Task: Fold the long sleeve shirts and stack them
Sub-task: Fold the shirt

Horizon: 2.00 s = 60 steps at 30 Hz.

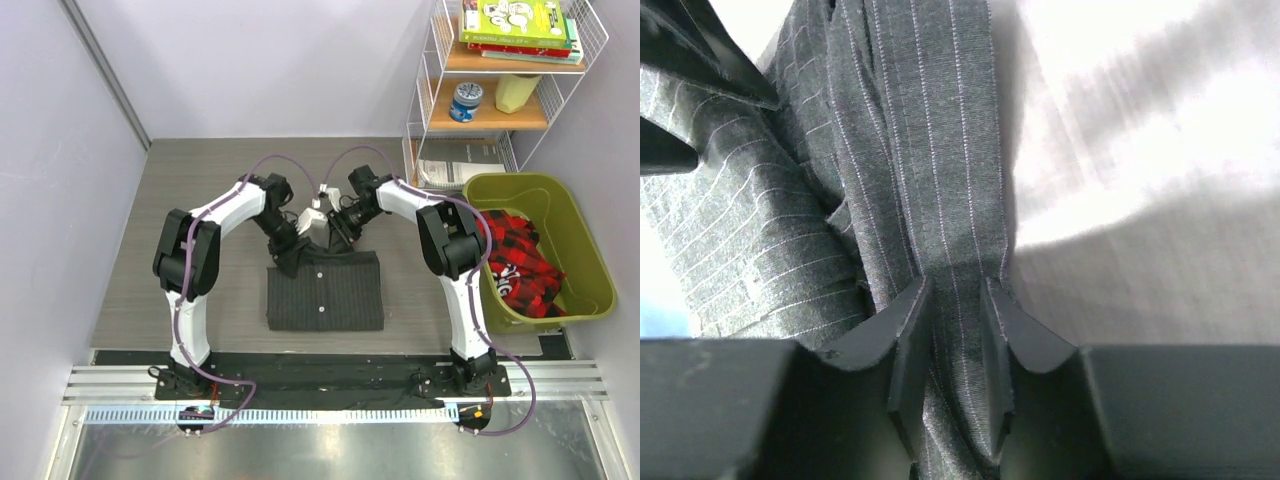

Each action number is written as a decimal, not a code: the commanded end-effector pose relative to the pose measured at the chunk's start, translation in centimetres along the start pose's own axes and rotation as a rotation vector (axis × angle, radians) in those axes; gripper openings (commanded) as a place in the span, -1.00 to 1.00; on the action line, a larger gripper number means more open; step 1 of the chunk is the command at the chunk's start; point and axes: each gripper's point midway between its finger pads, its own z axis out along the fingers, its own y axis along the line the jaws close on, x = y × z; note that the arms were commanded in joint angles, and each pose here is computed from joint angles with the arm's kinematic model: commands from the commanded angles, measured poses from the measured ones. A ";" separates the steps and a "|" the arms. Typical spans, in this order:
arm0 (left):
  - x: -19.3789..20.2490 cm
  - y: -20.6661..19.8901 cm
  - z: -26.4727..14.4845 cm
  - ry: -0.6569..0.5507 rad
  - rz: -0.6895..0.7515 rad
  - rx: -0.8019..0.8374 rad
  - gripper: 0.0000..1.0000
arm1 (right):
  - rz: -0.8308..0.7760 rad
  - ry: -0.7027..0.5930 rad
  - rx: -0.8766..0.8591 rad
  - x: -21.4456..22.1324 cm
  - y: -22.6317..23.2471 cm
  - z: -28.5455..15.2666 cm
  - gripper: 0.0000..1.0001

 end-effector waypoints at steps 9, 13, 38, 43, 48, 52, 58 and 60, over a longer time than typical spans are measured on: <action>-0.5 -2.4 -1.8 -0.064 0.100 -0.036 -0.14 | -0.016 -0.233 0.286 -7.7 -2.3 -6.1 -0.67; -2.1 -1.8 -2.2 -0.086 0.123 -0.059 -0.04 | -0.012 -0.254 0.253 -8.4 -1.4 -6.5 -0.64; -6.2 -2.0 4.7 -0.045 0.224 -0.071 -0.14 | 0.109 -0.060 -0.074 -2.8 -0.1 0.6 -0.49; -6.8 -2.8 4.0 -0.057 0.246 -0.054 -0.73 | 0.111 -0.049 -0.075 -2.3 -0.4 0.8 -0.49; -8.6 -3.9 2.0 -0.097 0.292 -0.057 -1.00 | 0.107 -0.042 -0.077 -2.0 -0.3 0.8 -0.50; -9.7 -3.8 0.7 -0.093 0.322 -0.085 -1.00 | 0.096 -0.044 -0.080 -2.1 -0.1 0.7 -0.51; -9.9 -2.5 0.8 -0.068 0.371 -0.122 -1.00 | 0.092 -0.045 -0.091 -2.0 0.2 0.5 -0.51; -10.1 -1.8 0.9 -0.071 0.374 -0.141 -1.00 | 0.088 -0.044 -0.092 -2.0 0.3 0.5 -0.50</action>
